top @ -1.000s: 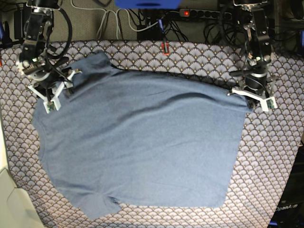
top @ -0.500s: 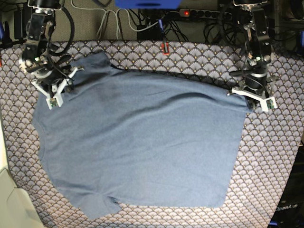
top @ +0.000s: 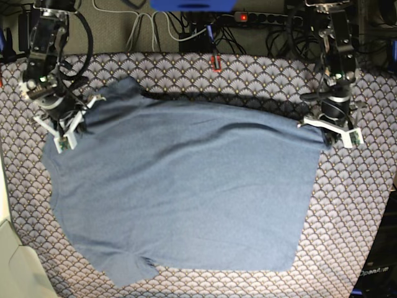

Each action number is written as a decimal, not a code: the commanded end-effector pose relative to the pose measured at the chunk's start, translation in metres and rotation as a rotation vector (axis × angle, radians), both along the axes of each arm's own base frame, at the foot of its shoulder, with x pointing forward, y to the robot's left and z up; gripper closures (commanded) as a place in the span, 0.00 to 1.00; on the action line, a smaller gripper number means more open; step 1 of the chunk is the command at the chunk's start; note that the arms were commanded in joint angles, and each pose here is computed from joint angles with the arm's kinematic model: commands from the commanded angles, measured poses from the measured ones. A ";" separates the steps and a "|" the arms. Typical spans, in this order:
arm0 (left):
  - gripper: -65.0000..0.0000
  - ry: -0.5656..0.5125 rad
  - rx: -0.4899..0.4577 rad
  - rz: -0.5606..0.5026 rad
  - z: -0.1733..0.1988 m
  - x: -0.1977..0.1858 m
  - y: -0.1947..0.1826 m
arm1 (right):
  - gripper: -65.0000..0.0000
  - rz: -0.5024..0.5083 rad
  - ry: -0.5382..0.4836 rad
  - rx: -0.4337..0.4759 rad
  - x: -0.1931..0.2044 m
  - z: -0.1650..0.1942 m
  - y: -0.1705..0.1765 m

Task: Fold the T-shirt properly
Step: 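Carry the collar edge with both grippers toward the hem, folding the shirt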

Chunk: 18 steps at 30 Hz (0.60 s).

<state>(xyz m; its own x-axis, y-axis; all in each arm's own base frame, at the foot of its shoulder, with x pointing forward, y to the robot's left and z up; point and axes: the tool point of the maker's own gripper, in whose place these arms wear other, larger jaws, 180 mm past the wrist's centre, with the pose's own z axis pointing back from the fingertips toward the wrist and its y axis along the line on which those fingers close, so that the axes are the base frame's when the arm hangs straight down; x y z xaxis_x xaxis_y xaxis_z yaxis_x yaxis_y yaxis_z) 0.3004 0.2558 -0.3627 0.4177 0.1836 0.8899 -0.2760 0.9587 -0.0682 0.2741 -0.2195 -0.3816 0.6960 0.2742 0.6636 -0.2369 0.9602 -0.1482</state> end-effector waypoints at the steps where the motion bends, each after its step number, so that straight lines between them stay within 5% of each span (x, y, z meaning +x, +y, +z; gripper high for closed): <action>1: 0.99 -0.055 0.022 0.005 0.017 0.007 0.004 | 1.00 0.014 -0.048 -0.013 0.009 0.014 -0.002; 18: 0.99 -0.152 0.057 -0.002 0.054 0.051 0.016 | 1.00 0.000 -0.147 -0.042 0.070 0.049 -0.022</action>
